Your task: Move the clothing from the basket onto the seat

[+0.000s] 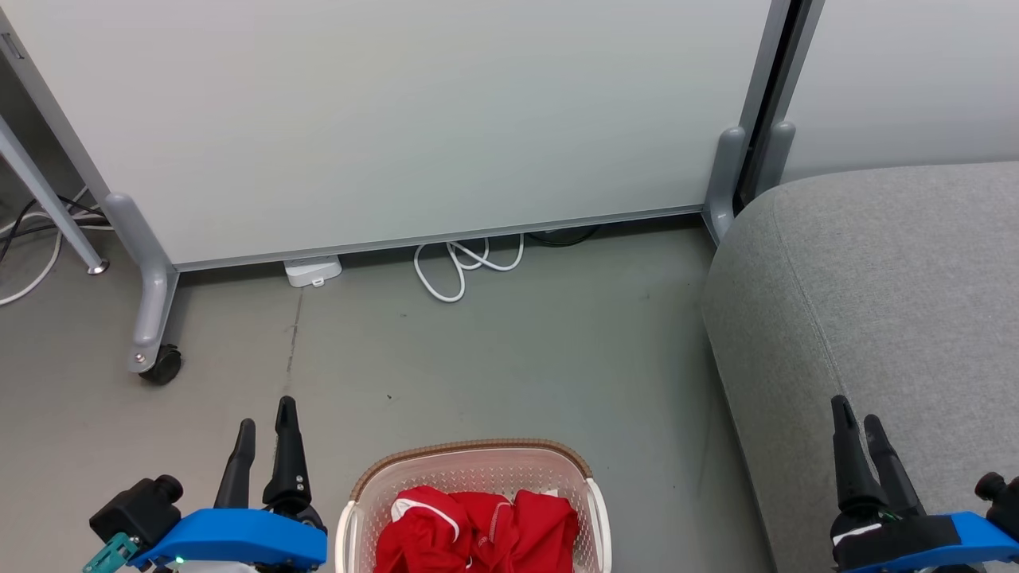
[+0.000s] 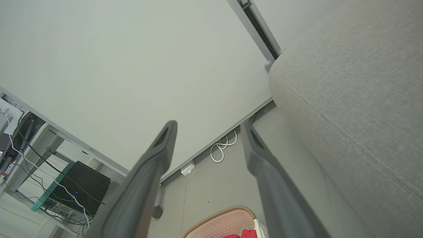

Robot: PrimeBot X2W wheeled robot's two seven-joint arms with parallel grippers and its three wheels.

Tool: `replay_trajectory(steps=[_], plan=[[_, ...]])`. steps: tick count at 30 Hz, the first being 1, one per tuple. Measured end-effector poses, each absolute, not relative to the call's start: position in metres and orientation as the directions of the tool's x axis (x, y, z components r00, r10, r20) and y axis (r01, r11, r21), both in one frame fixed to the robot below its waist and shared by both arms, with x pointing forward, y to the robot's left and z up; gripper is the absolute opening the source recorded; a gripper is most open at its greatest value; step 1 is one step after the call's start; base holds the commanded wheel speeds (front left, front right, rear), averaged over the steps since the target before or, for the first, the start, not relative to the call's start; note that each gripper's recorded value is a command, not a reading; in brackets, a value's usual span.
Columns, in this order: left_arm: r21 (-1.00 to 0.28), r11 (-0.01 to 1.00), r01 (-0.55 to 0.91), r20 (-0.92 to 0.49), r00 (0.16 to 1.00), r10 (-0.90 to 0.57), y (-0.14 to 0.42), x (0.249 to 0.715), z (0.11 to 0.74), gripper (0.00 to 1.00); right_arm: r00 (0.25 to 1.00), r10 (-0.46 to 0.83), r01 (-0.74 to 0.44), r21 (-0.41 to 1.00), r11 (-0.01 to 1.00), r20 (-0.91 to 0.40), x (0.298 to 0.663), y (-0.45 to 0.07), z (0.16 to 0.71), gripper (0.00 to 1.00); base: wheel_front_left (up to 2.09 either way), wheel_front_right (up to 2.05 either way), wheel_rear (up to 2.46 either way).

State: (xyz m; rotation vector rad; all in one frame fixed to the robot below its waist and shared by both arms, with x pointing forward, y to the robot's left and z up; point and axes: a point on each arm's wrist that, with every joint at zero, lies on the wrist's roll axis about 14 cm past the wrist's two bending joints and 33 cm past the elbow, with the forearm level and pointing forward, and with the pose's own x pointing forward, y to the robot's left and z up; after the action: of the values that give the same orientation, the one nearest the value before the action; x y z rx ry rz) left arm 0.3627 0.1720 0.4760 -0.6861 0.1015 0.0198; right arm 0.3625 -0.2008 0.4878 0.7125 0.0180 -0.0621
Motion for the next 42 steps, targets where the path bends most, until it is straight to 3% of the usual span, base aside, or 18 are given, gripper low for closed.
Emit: replay_trajectory(steps=[17, 42], plan=[[-0.512, 0.859, -0.003, -0.066, 0.997, -0.036, 0.167, 0.359, 0.478, 1.0, 0.999, -0.037, 0.038, 0.488, 0.872, -0.012, 0.36, -0.198, 0.491, 1.0, 0.0, 0.0, 0.0], [-0.395, 0.917, 0.049, -0.039, 0.997, -0.07, 0.158, 0.354, 0.475, 1.0, 1.0, -0.001, -0.004, 0.268, 0.963, 0.02, 0.356, -0.193, 0.496, 1.0, 0.0, 0.0, 0.0]])
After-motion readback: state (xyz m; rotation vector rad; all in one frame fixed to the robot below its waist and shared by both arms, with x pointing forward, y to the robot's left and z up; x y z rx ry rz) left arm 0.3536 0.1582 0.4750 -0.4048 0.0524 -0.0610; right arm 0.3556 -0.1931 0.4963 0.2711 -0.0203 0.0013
